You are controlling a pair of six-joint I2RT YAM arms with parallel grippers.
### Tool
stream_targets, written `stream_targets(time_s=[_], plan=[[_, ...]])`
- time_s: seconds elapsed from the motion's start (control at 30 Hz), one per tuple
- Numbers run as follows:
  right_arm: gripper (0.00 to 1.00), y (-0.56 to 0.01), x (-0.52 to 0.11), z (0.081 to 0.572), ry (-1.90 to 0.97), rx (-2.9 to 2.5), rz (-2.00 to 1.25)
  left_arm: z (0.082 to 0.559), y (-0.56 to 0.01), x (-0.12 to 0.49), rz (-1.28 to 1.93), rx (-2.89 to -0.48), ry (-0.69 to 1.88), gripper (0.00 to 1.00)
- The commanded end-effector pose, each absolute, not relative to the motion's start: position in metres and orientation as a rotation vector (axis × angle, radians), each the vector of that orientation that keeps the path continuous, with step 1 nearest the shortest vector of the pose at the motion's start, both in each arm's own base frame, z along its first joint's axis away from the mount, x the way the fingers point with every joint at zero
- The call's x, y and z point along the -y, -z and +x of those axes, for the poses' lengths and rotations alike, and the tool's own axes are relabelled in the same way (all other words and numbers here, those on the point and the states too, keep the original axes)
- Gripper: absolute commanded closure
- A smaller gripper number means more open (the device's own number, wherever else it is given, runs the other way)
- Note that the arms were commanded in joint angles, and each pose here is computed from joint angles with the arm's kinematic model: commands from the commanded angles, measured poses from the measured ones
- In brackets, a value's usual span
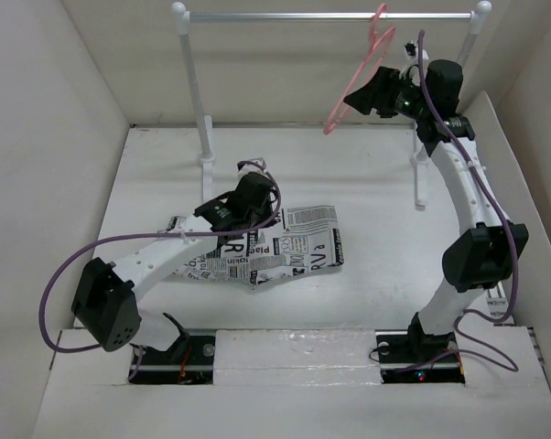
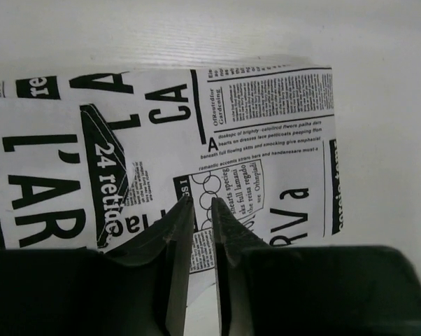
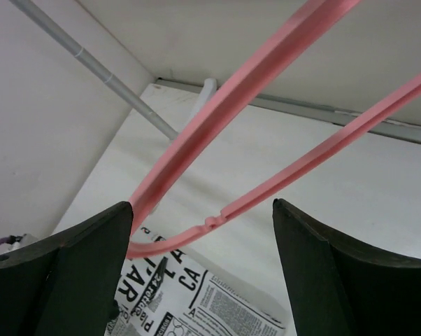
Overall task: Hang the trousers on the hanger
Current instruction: Pick up the hanger from the clothesline.
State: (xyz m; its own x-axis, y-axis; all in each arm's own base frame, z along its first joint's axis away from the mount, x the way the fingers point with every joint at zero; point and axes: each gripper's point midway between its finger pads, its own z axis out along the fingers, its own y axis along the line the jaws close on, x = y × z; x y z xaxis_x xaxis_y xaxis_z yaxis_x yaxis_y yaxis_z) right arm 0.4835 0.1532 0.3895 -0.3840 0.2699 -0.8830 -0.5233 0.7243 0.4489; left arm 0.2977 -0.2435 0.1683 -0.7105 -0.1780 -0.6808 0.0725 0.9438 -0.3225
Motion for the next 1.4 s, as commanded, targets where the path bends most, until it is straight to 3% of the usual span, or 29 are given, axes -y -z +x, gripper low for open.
stream_targets(time_s=[0.0,0.13,0.67,0.73,0.8,0.93,1.0,1.17,1.37], plan=[[0.14,-0.442,-0.177,0.472,-0.992,-1.586,-0.278,0.291,-0.167,0.255,-0.019,-2.320,0.492,0.86],[0.16,-0.428,-0.193,0.473,-1.073,-1.546,-0.273,0.286,-0.163,0.253,-0.034,-2.323,0.514,0.80],[0.19,-0.410,-0.232,0.479,-1.221,-1.511,-0.269,0.284,-0.158,0.251,-0.046,-2.342,0.498,0.81],[0.29,-0.402,-0.242,0.477,-1.238,-1.531,-0.273,0.284,-0.160,0.249,-0.060,-2.336,0.500,0.81],[0.31,-0.398,-0.246,0.476,-1.242,-1.537,-0.270,0.283,-0.164,0.248,-0.065,-2.325,0.506,0.81],[0.67,-0.399,-0.250,0.472,-1.252,-1.526,-0.269,0.285,-0.171,0.249,-0.074,-2.314,0.514,0.80],[0.77,-0.400,-0.248,0.470,-1.235,-1.530,-0.273,0.285,-0.172,0.250,-0.074,-2.312,0.520,0.81],[0.88,-0.429,-0.240,0.456,-1.136,-1.498,-0.340,0.287,-0.185,0.252,-0.080,-2.292,0.536,0.79],[0.93,-0.431,-0.238,0.431,-1.161,-1.492,-0.367,0.299,-0.266,0.263,-0.073,-2.128,0.657,0.62]])
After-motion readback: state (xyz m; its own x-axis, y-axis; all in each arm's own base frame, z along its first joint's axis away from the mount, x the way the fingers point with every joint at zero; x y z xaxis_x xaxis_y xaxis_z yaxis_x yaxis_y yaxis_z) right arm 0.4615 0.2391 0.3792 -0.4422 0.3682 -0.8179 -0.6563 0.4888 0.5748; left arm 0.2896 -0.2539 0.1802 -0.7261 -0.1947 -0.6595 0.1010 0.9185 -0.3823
